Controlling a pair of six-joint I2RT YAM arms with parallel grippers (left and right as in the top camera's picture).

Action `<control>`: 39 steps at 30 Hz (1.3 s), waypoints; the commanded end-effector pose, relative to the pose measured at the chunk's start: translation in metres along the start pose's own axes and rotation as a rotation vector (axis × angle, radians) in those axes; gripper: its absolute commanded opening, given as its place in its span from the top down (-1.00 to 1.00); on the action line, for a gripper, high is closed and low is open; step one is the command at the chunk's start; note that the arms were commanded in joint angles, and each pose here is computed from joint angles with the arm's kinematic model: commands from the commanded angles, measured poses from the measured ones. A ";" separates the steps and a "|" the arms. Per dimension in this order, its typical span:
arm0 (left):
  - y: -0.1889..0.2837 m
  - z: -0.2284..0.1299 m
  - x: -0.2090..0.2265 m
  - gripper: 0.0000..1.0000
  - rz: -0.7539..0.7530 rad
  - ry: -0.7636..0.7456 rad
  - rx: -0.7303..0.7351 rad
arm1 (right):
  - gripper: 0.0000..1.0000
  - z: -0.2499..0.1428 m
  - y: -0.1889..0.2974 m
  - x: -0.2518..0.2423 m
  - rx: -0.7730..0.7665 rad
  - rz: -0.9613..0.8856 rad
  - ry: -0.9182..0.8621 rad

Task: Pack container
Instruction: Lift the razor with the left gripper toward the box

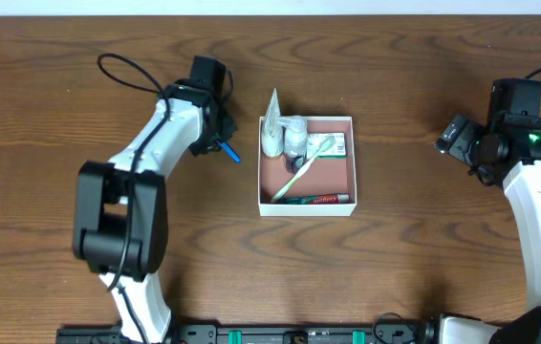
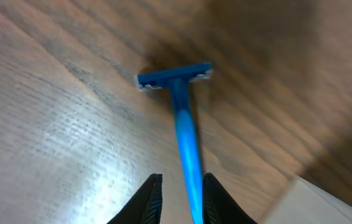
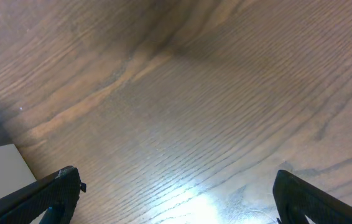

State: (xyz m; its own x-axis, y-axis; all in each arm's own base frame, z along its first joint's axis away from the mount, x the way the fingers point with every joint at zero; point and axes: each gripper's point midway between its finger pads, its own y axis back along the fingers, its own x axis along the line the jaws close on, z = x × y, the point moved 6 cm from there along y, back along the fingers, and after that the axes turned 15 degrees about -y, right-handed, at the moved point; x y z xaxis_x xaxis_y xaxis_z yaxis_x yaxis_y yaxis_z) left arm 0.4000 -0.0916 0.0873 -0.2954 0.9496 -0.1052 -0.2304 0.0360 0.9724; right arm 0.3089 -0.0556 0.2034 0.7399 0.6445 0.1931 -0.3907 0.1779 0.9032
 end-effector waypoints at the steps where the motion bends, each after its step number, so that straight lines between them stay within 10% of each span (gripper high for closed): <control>1: -0.019 -0.002 0.006 0.53 0.040 0.021 0.018 | -0.98 0.005 0.008 0.000 -0.027 0.013 -0.015; 39: -0.036 0.020 -0.008 0.21 -0.026 0.024 -0.090 | -0.98 0.005 0.008 0.000 -0.027 0.013 -0.015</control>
State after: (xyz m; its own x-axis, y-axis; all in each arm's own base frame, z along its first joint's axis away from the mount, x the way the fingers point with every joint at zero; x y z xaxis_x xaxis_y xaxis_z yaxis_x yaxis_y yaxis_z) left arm 0.4296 -0.0986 0.0688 -0.2968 0.9403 -0.1666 -0.3373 0.0600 0.9395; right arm 0.3089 -0.0555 0.2034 0.7398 0.6445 0.1931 -0.3904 0.1775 0.9034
